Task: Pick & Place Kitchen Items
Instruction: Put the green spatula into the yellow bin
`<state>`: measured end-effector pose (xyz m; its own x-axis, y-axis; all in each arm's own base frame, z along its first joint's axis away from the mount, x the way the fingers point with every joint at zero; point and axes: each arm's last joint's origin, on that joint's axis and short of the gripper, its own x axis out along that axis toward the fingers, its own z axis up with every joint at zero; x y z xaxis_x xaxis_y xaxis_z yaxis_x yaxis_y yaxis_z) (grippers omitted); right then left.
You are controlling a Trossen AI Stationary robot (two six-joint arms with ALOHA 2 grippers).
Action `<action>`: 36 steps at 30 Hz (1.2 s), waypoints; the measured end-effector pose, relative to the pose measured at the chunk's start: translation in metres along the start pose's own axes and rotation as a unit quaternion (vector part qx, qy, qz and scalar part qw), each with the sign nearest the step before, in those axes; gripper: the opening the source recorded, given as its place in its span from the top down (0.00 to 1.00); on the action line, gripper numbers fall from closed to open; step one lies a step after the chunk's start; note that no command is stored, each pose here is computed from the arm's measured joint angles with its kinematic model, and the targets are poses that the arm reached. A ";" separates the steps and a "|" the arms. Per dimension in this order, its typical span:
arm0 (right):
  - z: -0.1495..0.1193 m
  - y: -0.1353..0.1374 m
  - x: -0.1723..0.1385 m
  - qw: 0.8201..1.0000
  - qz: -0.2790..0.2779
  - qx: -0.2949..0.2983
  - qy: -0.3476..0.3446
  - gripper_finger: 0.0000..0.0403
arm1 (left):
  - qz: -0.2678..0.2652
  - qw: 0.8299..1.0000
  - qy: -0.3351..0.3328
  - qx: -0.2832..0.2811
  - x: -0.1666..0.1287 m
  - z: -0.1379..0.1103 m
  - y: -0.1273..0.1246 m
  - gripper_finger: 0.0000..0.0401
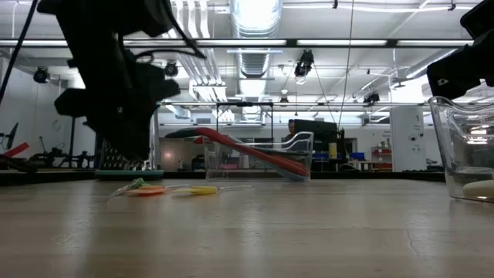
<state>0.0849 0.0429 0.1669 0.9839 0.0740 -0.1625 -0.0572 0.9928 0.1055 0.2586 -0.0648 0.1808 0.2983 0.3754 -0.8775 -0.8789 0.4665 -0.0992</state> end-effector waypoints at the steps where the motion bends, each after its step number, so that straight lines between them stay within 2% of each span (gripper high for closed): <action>1: 0.000 0.000 0.000 1.000 0.000 0.000 0.000 0.98 | -0.001 1.000 0.006 -0.003 0.004 -0.001 0.002 0.65; 8: 0.000 0.000 0.000 1.000 0.000 0.000 0.000 0.98 | -0.008 1.000 0.017 -0.020 0.020 -0.004 0.010 0.65; 14: 0.000 0.000 0.000 1.000 0.000 0.000 0.000 0.98 | -0.037 0.998 0.033 -0.024 0.028 -0.008 0.006 0.65; 20: 0.000 0.000 0.000 1.000 0.000 0.000 0.000 0.98 | -0.020 0.999 0.045 -0.011 0.038 -0.012 0.002 0.65; 31: 0.000 0.000 0.000 1.000 0.000 0.000 0.000 0.98 | 0.008 0.994 0.109 0.007 0.024 -0.011 0.004 0.65; 36: 0.000 0.000 0.000 1.000 0.000 0.000 0.000 0.98 | 0.017 0.994 0.110 0.010 0.022 -0.009 0.004 0.65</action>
<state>0.0849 0.0429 0.1669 0.9839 0.0740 -0.1625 -0.0572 0.9928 0.1055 0.2585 -0.0621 0.1572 0.1770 0.2077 -0.9621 -0.8788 0.4734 -0.0595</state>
